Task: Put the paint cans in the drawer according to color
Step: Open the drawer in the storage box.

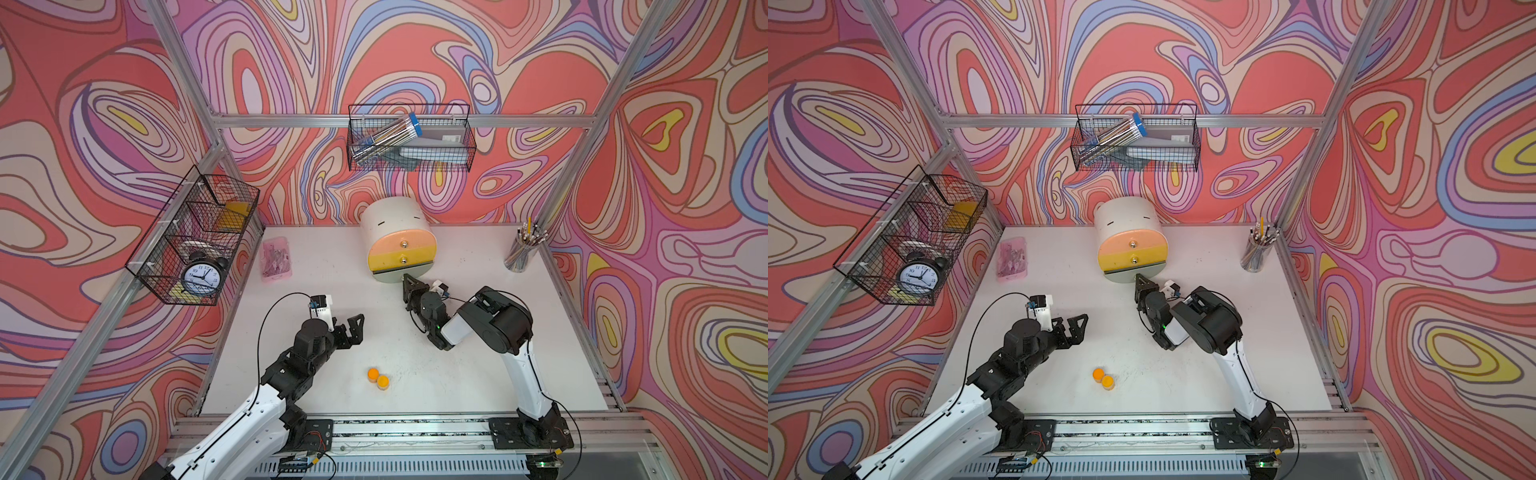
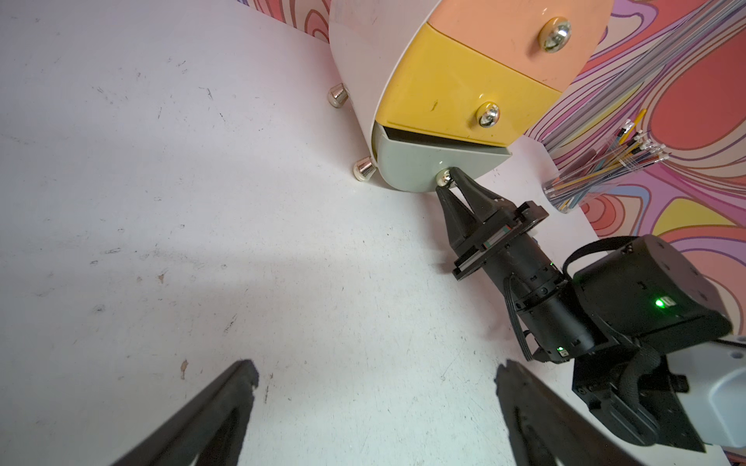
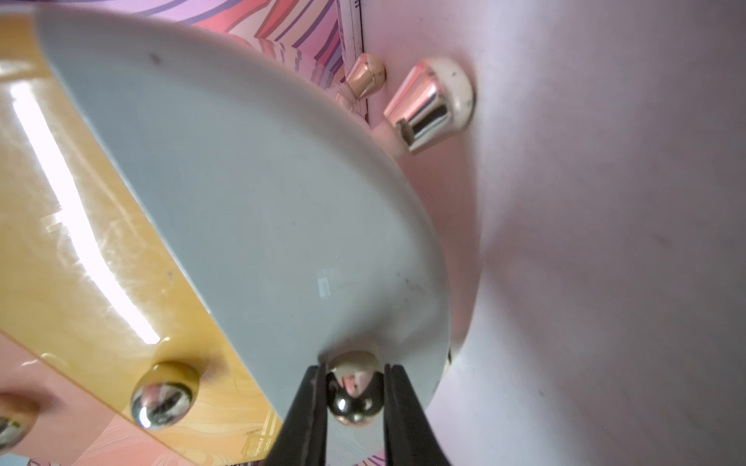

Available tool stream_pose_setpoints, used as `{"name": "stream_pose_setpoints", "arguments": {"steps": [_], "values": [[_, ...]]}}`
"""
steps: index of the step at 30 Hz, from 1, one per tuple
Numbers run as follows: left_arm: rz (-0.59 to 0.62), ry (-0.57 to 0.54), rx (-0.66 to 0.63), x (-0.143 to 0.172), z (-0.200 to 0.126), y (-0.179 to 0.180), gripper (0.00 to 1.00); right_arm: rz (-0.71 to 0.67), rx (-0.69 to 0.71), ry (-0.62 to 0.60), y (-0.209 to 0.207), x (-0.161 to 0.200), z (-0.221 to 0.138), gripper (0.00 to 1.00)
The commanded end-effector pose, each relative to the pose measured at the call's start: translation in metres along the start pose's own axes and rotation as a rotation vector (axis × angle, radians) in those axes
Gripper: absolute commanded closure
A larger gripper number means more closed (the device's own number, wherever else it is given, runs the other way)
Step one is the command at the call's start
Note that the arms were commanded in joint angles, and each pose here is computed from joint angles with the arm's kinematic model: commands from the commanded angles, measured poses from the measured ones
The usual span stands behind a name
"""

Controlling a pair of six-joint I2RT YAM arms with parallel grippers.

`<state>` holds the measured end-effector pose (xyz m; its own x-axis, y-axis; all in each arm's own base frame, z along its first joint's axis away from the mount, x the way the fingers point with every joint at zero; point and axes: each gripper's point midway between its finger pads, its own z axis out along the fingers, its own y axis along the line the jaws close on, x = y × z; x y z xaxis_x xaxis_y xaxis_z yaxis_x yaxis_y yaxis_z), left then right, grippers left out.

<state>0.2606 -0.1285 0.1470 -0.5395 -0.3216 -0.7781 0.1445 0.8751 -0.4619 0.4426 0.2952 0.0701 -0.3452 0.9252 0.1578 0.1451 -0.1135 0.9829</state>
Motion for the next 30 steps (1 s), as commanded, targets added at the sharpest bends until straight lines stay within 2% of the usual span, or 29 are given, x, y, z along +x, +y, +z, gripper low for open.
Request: {"name": "stream_pose_setpoints", "arguments": {"steps": [1,15,26,28,30], "values": [[0.004,-0.010,0.013,-0.001,-0.001,-0.002,0.01,0.002,0.002,0.000,-0.001,0.006,-0.015,0.87],[0.003,-0.011,0.012,-0.002,-0.002,-0.002,0.01,-0.014,0.012,0.041,-0.003,0.029,-0.045,0.87],[0.004,-0.006,0.010,0.000,0.000,-0.002,0.01,-0.038,0.031,0.051,-0.006,0.028,-0.067,0.86],[0.004,-0.004,0.011,0.000,0.000,-0.002,0.01,-0.043,0.036,0.052,-0.008,0.028,-0.069,0.81],[0.004,0.000,0.010,0.001,0.001,-0.002,0.01,-0.047,0.046,0.060,-0.009,0.029,-0.069,0.69]]}}
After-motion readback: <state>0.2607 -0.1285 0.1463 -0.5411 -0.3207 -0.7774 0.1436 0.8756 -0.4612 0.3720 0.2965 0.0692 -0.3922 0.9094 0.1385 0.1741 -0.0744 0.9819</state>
